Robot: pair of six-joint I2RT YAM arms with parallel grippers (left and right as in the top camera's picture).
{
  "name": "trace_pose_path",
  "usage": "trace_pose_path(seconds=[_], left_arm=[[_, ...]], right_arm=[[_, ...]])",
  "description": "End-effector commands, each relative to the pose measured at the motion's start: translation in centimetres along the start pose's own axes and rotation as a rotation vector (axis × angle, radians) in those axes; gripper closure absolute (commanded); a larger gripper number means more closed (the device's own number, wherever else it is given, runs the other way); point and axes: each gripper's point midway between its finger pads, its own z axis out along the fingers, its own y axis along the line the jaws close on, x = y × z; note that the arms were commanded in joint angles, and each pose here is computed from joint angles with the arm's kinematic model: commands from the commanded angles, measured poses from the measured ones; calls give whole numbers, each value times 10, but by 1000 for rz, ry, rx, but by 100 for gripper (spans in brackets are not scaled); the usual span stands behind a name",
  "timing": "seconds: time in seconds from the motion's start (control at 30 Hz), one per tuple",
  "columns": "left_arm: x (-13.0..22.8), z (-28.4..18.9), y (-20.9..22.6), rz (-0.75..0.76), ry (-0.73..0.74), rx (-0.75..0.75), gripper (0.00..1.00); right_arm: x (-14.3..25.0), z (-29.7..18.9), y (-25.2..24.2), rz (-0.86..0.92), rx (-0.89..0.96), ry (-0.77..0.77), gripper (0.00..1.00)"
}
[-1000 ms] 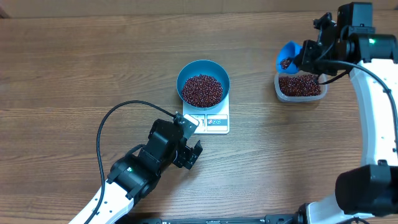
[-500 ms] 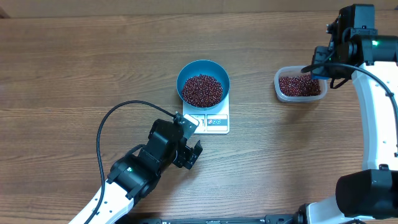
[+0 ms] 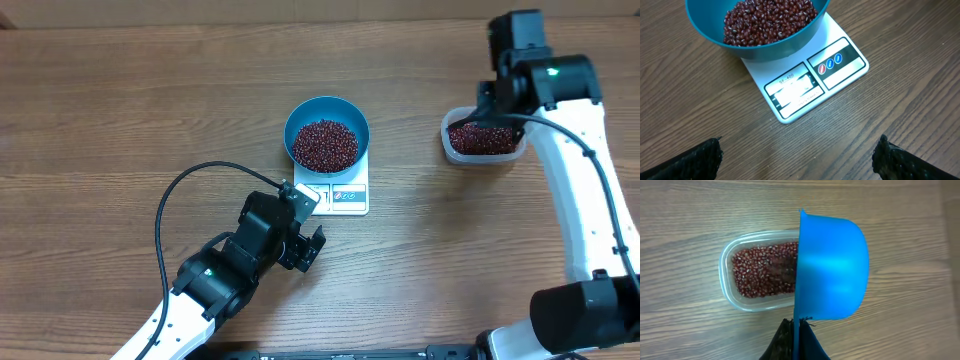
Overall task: Scoop item into bowl and weigh 150g on scale
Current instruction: 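Move the blue scoop right to the bean tub and dip into beans, then carry the filled scoop over the teal bowl and tip beans in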
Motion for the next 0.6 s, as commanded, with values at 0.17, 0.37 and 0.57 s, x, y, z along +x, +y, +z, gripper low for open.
trace_pose_path(seconds=[0.17, 0.37, 0.57], left_arm=[[4, 2, 3, -5, 12, -12, 0], [4, 2, 3, -5, 12, -12, 0], [4, 2, 3, -5, 12, -12, 0]], right_arm=[[-13, -23, -21, 88, 136, -85, 96], [-21, -40, 77, 12, -449, -95, 96], [-26, -90, 141, -175, -857, -196, 96]])
